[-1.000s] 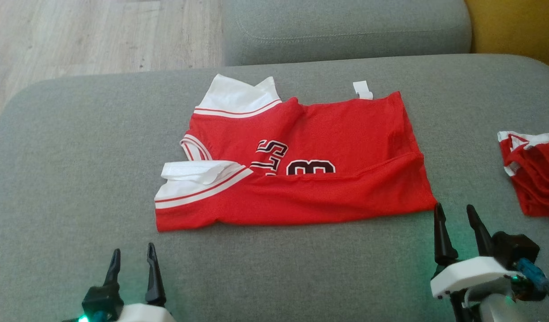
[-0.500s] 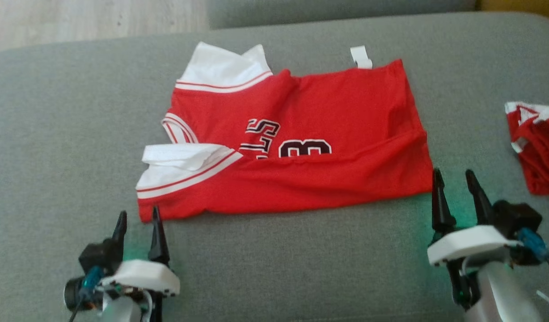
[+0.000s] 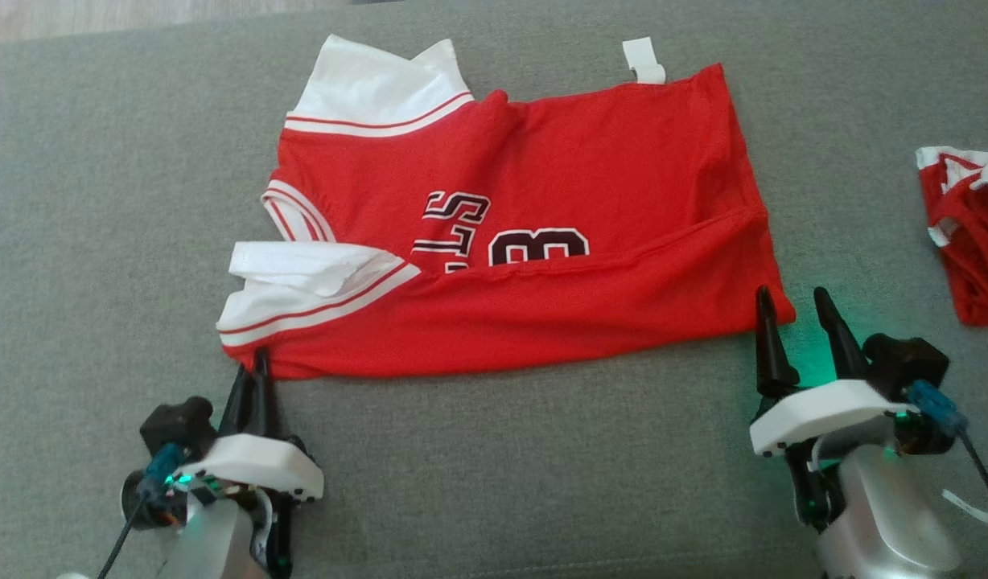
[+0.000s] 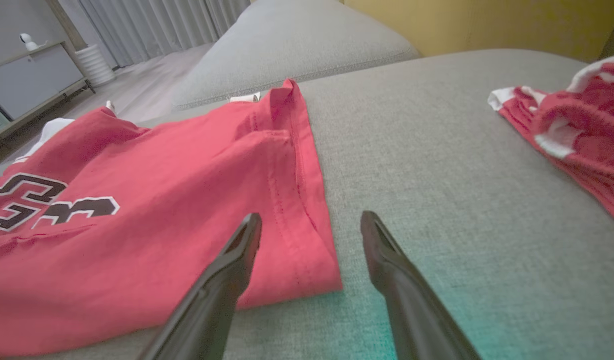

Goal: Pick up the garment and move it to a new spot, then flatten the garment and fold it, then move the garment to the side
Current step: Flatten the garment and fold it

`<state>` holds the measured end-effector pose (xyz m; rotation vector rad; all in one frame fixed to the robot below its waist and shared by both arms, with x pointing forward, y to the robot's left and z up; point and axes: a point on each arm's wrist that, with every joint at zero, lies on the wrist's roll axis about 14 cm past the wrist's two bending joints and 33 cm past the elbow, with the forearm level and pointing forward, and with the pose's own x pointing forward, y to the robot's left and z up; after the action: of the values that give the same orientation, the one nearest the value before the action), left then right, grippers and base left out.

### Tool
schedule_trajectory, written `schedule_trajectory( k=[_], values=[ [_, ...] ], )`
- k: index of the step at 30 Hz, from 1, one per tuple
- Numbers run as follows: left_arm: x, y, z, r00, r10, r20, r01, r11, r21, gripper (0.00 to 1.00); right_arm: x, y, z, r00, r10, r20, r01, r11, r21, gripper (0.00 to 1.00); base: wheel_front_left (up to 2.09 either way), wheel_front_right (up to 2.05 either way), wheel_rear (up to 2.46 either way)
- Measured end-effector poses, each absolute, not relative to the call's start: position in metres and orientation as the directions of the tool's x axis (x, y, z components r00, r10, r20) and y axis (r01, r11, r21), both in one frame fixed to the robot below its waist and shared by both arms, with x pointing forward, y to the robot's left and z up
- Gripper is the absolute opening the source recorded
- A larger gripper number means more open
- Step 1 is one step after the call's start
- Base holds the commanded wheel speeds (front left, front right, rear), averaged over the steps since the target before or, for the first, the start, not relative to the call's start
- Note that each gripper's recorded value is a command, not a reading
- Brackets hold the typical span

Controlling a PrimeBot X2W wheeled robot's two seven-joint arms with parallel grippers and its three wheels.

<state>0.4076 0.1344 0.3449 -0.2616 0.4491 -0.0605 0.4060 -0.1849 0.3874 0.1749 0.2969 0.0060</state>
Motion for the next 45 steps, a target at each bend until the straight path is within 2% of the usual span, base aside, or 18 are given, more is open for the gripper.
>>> schedule_trajectory(
  k=[6, 7, 8, 9, 17, 29, 30, 31, 32, 38, 45],
  values=[
    [0.408, 0.133, 0.346, 0.901, -0.132, -0.413, 0.022, 0.965, -0.261, 0.0, 0.406, -0.178, 0.358, 0.92, 0.048, -0.388, 0.028, 0.982, 0.188, 1.0, 0.0, 0.0, 0.0],
    [0.408, 0.133, 0.347, 0.902, -0.132, -0.411, 0.023, 0.965, -0.26, 0.0, 0.408, -0.177, 0.358, 0.921, 0.048, -0.387, 0.032, 0.98, 0.197, 0.74, 0.0, 0.0, 0.0],
    [0.408, 0.133, 0.348, 0.903, -0.132, -0.409, 0.024, 0.965, -0.259, 0.0, 0.41, -0.176, 0.357, 0.919, 0.05, -0.39, 0.032, 0.979, 0.2, 0.17, 0.0, 0.0, 0.0],
    [0.408, 0.134, 0.349, 0.904, -0.131, -0.406, 0.024, 0.966, -0.259, 0.0, 0.413, -0.175, 0.358, 0.92, 0.051, -0.389, 0.03, 0.979, 0.2, 0.0, 0.0, 0.0, 0.0],
    [0.392, 0.136, 0.359, 0.911, -0.121, -0.393, 0.021, 0.968, -0.248, 0.0, 0.404, -0.187, 0.371, 0.934, 0.005, -0.358, 0.084, 0.969, 0.232, 0.0, 0.0, 0.0, 0.0],
    [0.323, 0.139, 0.36, 0.905, -0.117, -0.409, 0.042, 0.981, -0.188, 0.0, 0.337, -0.197, 0.376, 0.938, -0.034, -0.345, 0.131, 0.956, 0.261, 0.0, 0.0, 0.0, 0.0],
    [0.317, 0.139, 0.359, 0.905, -0.117, -0.41, 0.041, 0.981, -0.189, 0.35, 0.332, -0.198, 0.375, 0.937, -0.036, -0.347, 0.134, 0.955, 0.265, 0.0, 0.0, 0.0, 0.0],
    [0.314, 0.139, 0.359, 0.905, -0.116, -0.411, 0.039, 0.981, -0.191, 1.0, 0.33, -0.198, 0.375, 0.937, -0.037, -0.347, 0.138, 0.953, 0.27, 0.51, 0.0, 0.0, 0.0],
    [0.311, 0.14, 0.359, 0.905, -0.112, -0.411, 0.035, 0.981, -0.192, 1.0, 0.328, -0.197, 0.374, 0.936, -0.037, -0.35, 0.141, 0.951, 0.276, 1.0, 0.0, 0.0, 0.0],
    [0.334, 0.141, 0.381, 0.937, -0.107, -0.332, 0.044, 0.98, -0.193, 1.0, 0.345, -0.2, 0.385, 0.949, -0.044, -0.313, 0.133, 0.954, 0.27, 1.0, 0.0, 0.0, 0.0],
    [0.437, 0.15, 0.446, 0.973, -0.181, -0.144, 0.175, 0.983, -0.051, 1.0, 0.42, -0.196, 0.414, 0.97, 0.004, -0.244, 0.037, 0.986, 0.162, 1.0, 0.0, 0.0, 0.0]
  ],
)
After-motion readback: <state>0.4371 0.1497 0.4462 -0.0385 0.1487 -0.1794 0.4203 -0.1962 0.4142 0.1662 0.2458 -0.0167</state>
